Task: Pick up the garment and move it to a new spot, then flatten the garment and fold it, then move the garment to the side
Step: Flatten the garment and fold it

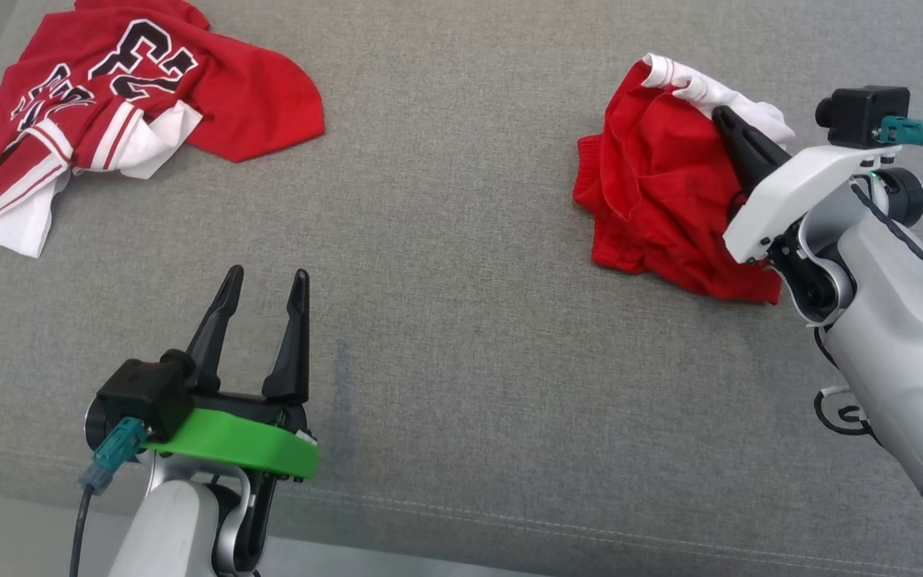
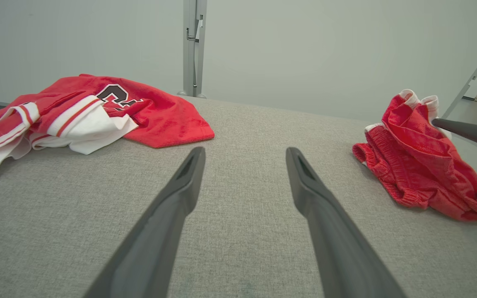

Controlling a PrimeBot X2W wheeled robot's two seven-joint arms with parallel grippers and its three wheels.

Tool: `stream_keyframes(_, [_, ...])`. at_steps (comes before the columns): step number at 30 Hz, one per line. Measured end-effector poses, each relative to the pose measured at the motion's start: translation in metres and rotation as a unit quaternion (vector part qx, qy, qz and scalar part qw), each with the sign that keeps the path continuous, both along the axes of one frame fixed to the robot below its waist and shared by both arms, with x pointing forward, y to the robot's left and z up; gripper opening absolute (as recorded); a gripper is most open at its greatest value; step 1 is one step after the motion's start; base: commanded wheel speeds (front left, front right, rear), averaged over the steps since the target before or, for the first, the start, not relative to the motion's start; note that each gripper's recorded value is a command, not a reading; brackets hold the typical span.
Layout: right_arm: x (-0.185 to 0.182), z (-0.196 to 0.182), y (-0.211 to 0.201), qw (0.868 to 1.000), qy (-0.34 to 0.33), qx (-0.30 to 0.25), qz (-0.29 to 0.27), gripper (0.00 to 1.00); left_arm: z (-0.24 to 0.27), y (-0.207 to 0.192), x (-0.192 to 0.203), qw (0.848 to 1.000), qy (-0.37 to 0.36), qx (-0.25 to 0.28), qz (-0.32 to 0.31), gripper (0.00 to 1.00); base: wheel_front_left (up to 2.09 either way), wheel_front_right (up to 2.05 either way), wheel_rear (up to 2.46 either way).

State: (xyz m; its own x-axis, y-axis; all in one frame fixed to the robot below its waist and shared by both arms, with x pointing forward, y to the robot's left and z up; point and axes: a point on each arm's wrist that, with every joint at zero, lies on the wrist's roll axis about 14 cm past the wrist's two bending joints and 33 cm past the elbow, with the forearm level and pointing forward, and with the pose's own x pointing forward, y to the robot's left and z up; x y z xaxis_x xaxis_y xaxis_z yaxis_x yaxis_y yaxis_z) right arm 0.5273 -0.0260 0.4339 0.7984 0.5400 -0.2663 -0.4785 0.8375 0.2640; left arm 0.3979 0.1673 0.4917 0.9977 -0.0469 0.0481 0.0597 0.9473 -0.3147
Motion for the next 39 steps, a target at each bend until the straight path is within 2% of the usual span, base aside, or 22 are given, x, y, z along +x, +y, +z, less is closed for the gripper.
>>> stream_keyframes(6, [0.009,-0.008,0.025,0.999,0.009,-0.012,0.032,0.00,-0.004,0.010,0.000,1.000,0.008,-0.003,0.015,1.00,0.00,0.00,0.00])
stream_keyframes(15, [-0.011,-0.039,0.068,0.995,0.059,-0.012,0.080,0.00,-0.011,0.027,-0.002,0.999,0.020,0.000,0.041,1.00,0.00,0.00,0.00])
stream_keyframes(25, [-0.009,-0.022,0.073,0.996,0.029,0.000,0.080,0.00,-0.010,0.032,-0.001,0.999,0.018,0.002,0.049,1.00,0.00,0.00,0.00])
stream_keyframes(26, [-0.009,-0.019,0.071,0.997,0.025,0.002,0.077,0.04,-0.009,0.031,-0.001,0.999,0.017,0.001,0.048,1.00,0.00,0.00,0.00])
stream_keyframes(28, [-0.010,-0.012,0.067,0.997,0.015,0.007,0.072,0.19,-0.006,0.030,0.000,0.999,0.012,0.004,0.046,1.00,0.00,0.00,0.00])
stream_keyframes(30, [-0.012,-0.006,0.064,0.998,0.003,0.009,0.068,0.45,-0.003,0.030,0.000,0.999,0.007,0.005,0.046,1.00,0.00,0.00,0.00])
stream_keyframes(32, [-0.016,0.001,0.059,0.998,-0.008,0.015,0.063,1.00,0.001,0.029,0.001,0.999,0.002,0.015,0.043,1.00,0.00,0.00,0.00])
stream_keyframes(39, [-0.031,0.018,0.034,0.999,-0.031,0.031,0.030,1.00,0.012,0.018,0.004,0.999,-0.016,0.018,0.026,1.00,0.00,0.00,0.00])
